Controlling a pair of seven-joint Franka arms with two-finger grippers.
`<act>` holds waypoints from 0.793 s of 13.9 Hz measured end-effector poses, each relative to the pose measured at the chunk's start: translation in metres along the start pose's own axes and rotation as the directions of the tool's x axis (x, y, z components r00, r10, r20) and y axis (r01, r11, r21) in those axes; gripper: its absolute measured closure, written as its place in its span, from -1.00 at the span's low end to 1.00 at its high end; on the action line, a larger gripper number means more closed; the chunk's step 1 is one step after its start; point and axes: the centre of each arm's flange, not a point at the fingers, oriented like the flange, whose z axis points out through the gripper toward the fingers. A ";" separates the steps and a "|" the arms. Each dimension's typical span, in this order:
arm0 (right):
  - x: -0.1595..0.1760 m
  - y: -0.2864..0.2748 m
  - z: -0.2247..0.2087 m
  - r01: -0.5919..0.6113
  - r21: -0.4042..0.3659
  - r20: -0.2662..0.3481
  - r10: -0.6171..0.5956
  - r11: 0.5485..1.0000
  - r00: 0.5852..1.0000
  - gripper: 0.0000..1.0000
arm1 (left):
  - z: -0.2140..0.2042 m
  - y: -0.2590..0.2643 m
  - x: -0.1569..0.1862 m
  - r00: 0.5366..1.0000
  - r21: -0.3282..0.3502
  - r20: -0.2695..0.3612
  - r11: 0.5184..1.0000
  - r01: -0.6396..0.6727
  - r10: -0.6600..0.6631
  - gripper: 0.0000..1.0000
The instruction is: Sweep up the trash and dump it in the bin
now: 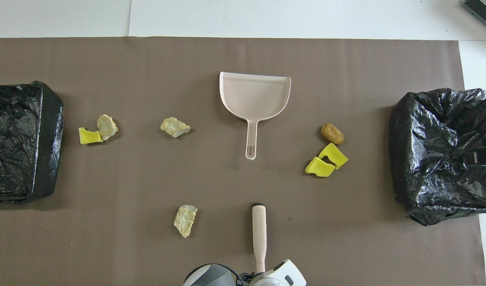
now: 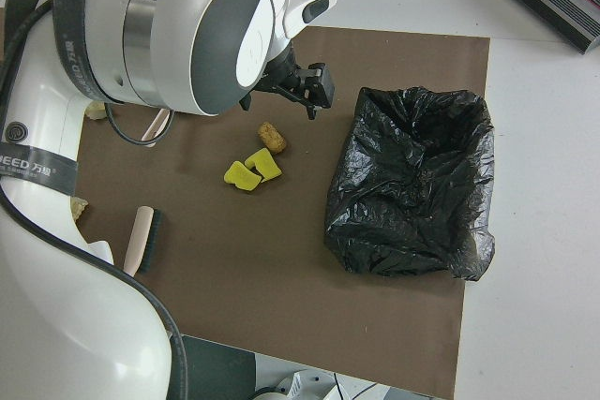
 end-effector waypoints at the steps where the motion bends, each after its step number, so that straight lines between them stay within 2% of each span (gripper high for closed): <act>1: 0.000 -0.002 0.001 0.004 -0.001 0.001 -0.004 1.000 1.000 -1.00 | -0.001 0.000 0.002 1.000 -0.002 -0.001 1.000 0.009 -0.009 0.48; 5: -0.002 -0.003 -0.005 0.005 -0.001 -0.011 -0.005 1.000 1.000 -1.00 | -0.014 -0.017 0.033 0.998 -0.005 -0.018 0.998 0.068 -0.068 0.48; 9: -0.013 -0.006 -0.016 0.013 0.000 -0.018 -0.013 1.000 1.000 -1.00 | -0.053 -0.081 0.085 0.986 0.113 -0.022 0.980 0.164 -0.163 0.48; 11: -0.015 -0.007 -0.018 0.014 0.000 -0.019 -0.014 1.000 1.000 -1.00 | -0.067 -0.118 0.110 0.974 0.138 -0.048 0.964 0.225 -0.221 0.48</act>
